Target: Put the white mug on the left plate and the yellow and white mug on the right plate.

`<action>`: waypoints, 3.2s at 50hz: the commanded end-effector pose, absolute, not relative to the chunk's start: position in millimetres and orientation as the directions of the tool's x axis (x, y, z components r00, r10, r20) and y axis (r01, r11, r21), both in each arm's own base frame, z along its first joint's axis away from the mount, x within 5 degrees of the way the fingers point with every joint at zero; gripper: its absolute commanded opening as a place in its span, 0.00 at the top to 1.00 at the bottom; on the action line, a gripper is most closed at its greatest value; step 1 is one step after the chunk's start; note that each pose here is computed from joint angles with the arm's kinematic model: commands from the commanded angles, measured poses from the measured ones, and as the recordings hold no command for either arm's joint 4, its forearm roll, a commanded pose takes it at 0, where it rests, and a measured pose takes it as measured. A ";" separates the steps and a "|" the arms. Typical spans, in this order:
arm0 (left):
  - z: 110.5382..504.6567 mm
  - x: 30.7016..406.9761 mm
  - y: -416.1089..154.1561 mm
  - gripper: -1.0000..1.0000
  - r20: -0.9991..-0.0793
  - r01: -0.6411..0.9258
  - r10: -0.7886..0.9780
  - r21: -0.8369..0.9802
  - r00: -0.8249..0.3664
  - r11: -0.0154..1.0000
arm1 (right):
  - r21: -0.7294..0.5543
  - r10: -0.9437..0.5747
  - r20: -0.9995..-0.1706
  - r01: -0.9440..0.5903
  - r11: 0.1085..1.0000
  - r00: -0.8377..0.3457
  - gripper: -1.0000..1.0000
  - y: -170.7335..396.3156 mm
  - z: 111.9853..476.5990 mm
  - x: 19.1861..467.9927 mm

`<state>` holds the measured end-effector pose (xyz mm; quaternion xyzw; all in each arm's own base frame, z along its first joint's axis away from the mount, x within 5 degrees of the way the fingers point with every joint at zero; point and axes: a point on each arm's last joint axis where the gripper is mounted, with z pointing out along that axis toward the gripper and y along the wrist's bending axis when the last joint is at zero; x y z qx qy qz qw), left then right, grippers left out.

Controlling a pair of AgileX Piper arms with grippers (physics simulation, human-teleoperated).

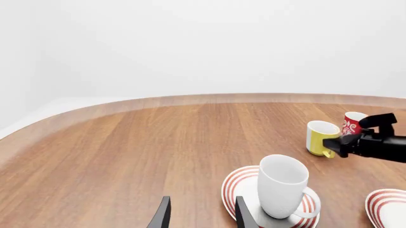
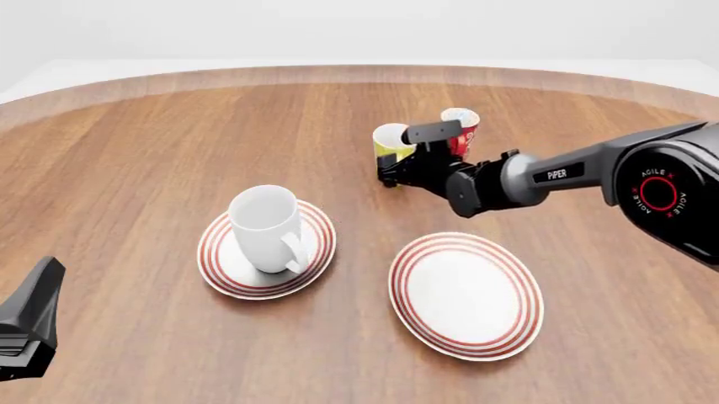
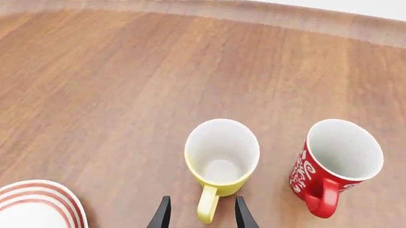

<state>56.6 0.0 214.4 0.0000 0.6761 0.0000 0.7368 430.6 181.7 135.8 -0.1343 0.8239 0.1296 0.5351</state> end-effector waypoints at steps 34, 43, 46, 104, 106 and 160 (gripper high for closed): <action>214.4 56.6 0.0 0.00 -0.996 0.000 0.000 0.000 0.086 1.000 | 0.079 -0.100 -0.886 -0.360 0.930 -0.453 0.00 190.6 108.0 438.7; 214.4 56.6 0.0 0.00 -0.996 0.000 0.000 0.000 0.086 1.000 | 0.080 -0.096 -0.888 -0.357 0.931 -0.449 1.00 188.3 109.9 437.6; 214.4 56.6 0.0 0.00 -0.996 0.000 0.000 0.000 0.086 1.000 | 0.076 -0.096 -0.891 -0.355 0.932 -0.444 1.00 186.2 112.1 436.8; 214.4 56.6 0.0 0.00 -0.996 0.000 0.000 0.000 0.086 1.000 | 0.049 -0.076 -0.954 -0.400 0.915 -0.289 1.00 153.0 184.6 336.3; 214.4 56.6 0.0 0.00 -0.996 0.000 0.000 0.000 0.086 1.000 | 0.062 -0.060 -0.956 -0.400 0.914 -0.286 1.00 150.9 187.6 328.1; 214.4 56.6 0.0 0.00 -0.996 0.000 0.000 0.000 0.086 1.000 | 0.070 -0.044 -0.966 -0.420 0.905 -0.256 1.00 92.9 218.9 190.9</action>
